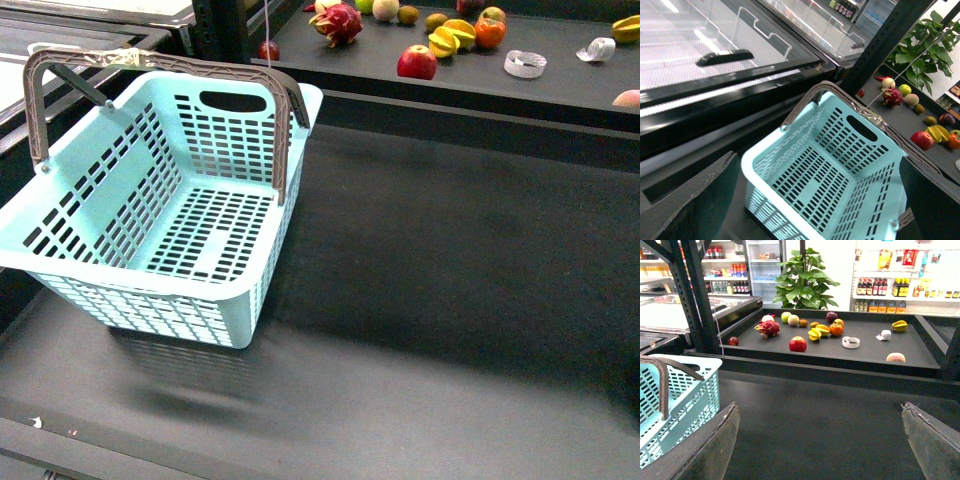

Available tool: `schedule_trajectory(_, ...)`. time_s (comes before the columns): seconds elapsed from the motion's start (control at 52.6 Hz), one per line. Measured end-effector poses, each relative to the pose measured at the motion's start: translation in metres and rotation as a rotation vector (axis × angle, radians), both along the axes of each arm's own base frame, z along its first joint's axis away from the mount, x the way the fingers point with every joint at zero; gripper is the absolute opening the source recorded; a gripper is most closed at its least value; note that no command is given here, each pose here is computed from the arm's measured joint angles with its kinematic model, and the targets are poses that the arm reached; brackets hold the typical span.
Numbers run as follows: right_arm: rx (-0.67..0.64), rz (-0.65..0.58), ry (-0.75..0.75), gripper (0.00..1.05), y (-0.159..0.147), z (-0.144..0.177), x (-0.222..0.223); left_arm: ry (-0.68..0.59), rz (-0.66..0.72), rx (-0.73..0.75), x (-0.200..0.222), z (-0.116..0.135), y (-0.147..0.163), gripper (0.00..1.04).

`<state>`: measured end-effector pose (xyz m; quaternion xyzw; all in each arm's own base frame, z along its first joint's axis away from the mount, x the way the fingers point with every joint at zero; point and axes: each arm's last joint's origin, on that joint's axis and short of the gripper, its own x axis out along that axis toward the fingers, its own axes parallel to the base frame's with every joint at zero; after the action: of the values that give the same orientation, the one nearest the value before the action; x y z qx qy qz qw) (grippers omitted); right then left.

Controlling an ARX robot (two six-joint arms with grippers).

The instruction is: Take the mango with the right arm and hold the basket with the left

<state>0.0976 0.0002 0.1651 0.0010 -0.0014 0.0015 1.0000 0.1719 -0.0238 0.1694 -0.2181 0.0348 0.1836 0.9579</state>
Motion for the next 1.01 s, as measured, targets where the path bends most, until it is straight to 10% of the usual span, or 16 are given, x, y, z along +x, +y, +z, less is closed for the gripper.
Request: schedule_trajectory(1.007,0.0,0.0,0.0,0.97,0.0,0.0,0.0,0.145,-0.073,-0.521,0.269,-0.045,-0.066,0.99)
